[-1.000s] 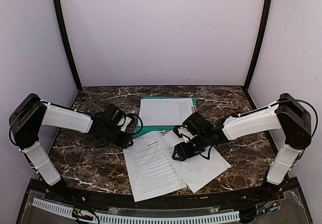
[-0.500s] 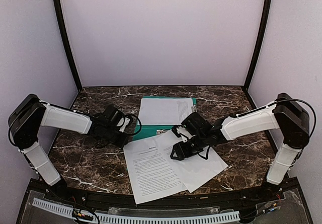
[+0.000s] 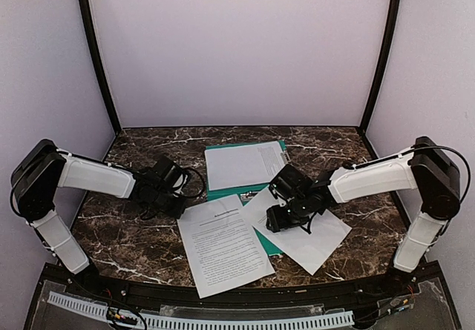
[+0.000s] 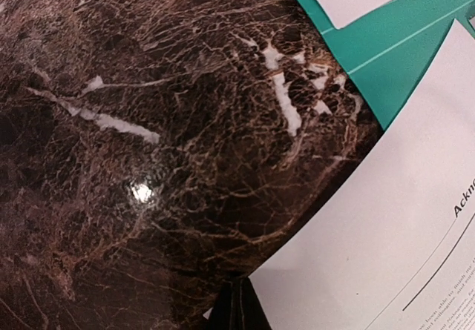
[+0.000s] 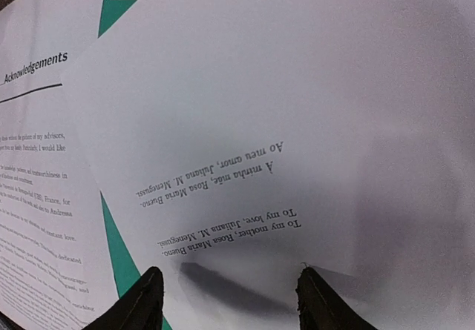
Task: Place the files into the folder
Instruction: Pick up the file from the folder with some files, then place the file in the folder with some files.
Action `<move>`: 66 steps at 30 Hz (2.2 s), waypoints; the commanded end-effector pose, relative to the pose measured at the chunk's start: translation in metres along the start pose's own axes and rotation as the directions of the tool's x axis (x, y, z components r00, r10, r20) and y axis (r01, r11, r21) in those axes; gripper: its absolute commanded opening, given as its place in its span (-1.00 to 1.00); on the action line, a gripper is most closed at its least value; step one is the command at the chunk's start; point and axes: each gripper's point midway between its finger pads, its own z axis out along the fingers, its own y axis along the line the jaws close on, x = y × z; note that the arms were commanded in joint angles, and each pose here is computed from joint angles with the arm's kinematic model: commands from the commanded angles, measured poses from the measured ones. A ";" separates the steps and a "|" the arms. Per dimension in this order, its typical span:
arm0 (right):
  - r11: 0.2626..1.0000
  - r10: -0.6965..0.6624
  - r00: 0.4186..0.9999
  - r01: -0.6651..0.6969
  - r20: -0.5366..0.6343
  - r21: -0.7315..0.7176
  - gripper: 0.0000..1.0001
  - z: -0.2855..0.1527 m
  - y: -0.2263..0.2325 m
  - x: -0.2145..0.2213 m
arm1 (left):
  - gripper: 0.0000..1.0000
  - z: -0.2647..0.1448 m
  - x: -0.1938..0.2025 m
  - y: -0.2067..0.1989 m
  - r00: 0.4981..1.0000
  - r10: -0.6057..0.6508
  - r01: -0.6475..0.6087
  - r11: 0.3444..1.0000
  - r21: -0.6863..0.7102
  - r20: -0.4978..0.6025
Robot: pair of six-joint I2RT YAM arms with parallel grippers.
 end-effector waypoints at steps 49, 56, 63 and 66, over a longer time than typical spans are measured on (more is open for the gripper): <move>0.939 -0.338 0.940 0.340 -0.034 0.056 -0.85 -0.043 0.100 0.036 | -0.91 -0.047 0.031 0.018 0.993 -0.110 0.108 0.993 -0.041 -0.047; 0.944 -0.304 0.952 0.305 -0.026 0.128 -0.92 -0.071 0.073 0.039 | -0.91 -0.052 0.019 0.019 0.994 -0.101 0.100 0.994 -0.052 -0.029; 0.913 -0.268 0.959 0.285 -0.095 0.292 -0.91 -0.102 0.016 0.052 | -0.91 -0.053 0.013 0.017 0.995 -0.091 0.090 0.995 -0.046 -0.029; 0.879 -0.252 0.953 0.297 -0.165 0.374 -0.89 -0.123 -0.016 0.061 | -0.91 -0.054 0.012 0.015 0.996 -0.088 0.086 0.995 -0.039 -0.029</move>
